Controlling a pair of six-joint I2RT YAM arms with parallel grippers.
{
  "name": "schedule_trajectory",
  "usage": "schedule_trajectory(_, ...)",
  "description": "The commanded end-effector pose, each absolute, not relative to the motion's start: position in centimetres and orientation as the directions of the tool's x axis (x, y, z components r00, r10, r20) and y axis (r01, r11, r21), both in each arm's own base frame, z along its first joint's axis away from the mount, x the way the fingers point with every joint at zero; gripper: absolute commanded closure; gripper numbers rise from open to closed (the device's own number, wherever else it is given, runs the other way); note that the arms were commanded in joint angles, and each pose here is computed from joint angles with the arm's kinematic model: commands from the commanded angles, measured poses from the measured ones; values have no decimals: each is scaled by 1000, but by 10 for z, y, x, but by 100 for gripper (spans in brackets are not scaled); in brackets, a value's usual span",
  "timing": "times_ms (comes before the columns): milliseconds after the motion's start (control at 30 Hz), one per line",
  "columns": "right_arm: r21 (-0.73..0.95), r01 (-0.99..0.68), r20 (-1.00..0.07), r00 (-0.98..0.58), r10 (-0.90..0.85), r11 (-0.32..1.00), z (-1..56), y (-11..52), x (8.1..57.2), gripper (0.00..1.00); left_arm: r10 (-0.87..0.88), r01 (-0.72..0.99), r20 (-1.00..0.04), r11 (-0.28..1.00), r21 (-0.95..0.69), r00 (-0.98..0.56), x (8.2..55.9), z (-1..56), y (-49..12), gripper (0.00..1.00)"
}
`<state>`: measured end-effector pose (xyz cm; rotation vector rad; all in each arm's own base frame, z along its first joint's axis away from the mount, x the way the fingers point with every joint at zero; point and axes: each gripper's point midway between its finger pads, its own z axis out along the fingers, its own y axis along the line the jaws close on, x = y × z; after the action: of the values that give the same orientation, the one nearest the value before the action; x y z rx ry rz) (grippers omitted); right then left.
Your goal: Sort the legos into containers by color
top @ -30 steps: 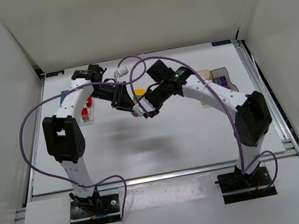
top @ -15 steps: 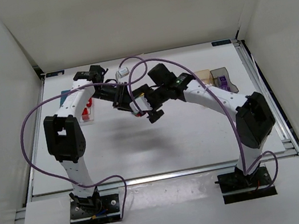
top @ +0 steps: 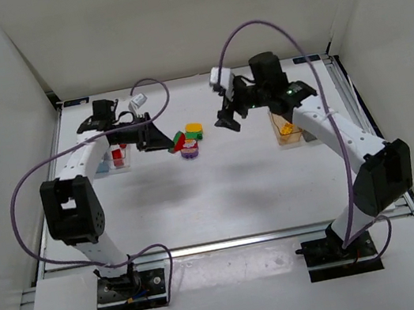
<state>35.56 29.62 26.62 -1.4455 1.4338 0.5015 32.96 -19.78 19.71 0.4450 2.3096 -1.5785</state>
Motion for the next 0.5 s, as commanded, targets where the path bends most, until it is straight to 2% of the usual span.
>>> schedule_trajectory(0,-20,-949,-937,-93,-337,316,289,287,351,1,-26,603,-640,306,-737,-768,349,252,-192,90)
schedule_trajectory(33,53,-951,-938,-152,-311,305,289,286,349,2,-53,618,-660,301,-726,-749,352,259,-187,90)
schedule_trajectory(67,133,-953,-942,-207,-263,272,296,283,348,3,-83,579,-622,286,-763,-779,349,257,-187,90)
schedule_trajectory(100,283,-924,-912,-342,-225,257,288,286,348,5,-96,664,-702,259,-702,-705,354,272,-187,90)
schedule_trajectory(167,429,-893,-878,-448,-170,136,302,289,343,8,-123,675,-710,235,-700,-693,354,275,-185,90)
schedule_trajectory(200,494,-863,-851,-504,-149,105,304,292,345,9,-139,644,-673,204,-738,-727,352,280,-187,90)
schedule_trajectory(233,591,-803,-792,-595,-133,79,299,297,349,10,-138,696,-718,177,-696,-683,353,289,-188,90)
schedule_trajectory(300,595,-804,-799,-591,-108,-6,306,305,351,10,-153,654,-671,148,-742,-726,354,291,-190,90)
schedule_trajectory(367,683,-729,-729,-675,-115,-47,305,313,352,11,-151,686,-697,124,-717,-701,355,299,-191,90)
schedule_trajectory(467,697,-712,-717,-688,-112,-87,306,328,360,12,-139,687,-693,93,-720,-707,356,302,-193,90)
